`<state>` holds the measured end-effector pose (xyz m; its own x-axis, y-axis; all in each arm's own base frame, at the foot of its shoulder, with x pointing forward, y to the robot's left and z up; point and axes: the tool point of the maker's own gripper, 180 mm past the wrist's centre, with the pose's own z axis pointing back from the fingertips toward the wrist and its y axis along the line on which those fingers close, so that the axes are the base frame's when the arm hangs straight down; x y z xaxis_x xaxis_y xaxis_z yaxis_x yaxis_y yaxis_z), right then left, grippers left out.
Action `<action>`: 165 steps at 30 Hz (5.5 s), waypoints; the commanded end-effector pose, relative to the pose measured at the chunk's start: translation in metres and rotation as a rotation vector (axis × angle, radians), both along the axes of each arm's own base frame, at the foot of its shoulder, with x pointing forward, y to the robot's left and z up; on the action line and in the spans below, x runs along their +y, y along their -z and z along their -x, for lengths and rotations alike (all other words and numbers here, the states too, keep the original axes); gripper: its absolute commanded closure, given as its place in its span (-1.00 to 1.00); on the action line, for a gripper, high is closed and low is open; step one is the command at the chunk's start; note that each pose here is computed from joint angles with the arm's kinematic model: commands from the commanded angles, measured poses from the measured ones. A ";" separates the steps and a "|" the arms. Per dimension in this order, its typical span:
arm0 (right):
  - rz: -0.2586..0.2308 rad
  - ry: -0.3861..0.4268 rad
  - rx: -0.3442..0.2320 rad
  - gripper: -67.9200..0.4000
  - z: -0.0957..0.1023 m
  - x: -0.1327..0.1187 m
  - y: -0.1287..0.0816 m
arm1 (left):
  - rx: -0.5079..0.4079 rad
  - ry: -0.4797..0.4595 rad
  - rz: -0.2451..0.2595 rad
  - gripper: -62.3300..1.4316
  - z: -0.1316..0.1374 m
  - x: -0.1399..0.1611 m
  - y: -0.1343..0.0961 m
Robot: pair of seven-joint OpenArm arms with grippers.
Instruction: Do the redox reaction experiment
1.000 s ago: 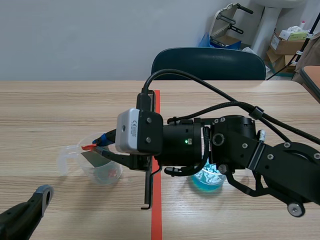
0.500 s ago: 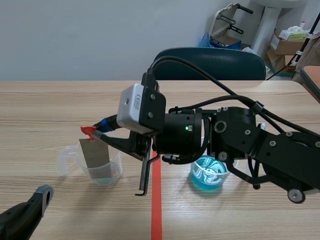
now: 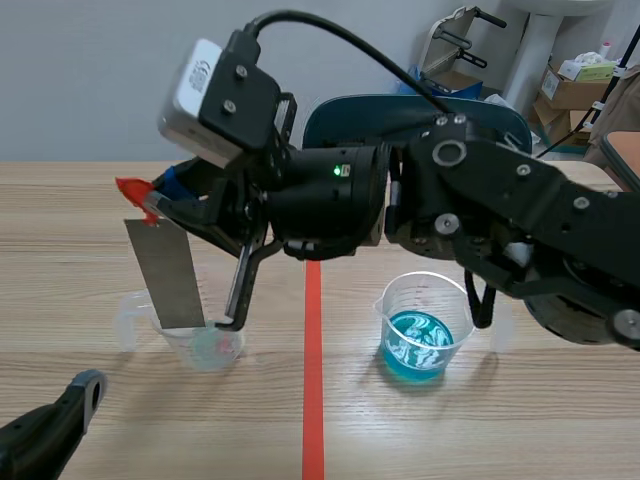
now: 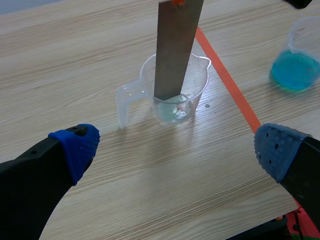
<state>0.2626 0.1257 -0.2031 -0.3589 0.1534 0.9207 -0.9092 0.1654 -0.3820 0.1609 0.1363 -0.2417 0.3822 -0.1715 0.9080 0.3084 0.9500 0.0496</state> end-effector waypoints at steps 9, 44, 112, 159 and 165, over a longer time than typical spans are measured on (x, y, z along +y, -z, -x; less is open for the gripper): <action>0.017 0.074 -0.031 0.96 -0.005 -0.002 -0.063 | -0.026 -0.001 0.013 -1.00 -0.003 -0.002 -0.006; 0.046 0.179 -0.059 0.96 0.000 -0.013 -0.101 | -0.026 -0.001 0.013 -1.00 -0.003 -0.002 -0.006; 0.047 0.179 -0.059 0.96 0.000 -0.013 -0.101 | -0.026 -0.001 0.013 -1.00 -0.003 -0.002 -0.006; 0.036 0.173 -0.061 0.96 0.001 -0.013 -0.102 | -0.026 0.000 0.013 -1.00 -0.003 -0.002 -0.006; 0.056 0.213 -0.062 0.96 -0.007 -0.029 -0.096 | -0.027 0.000 0.013 -1.00 -0.003 -0.002 -0.006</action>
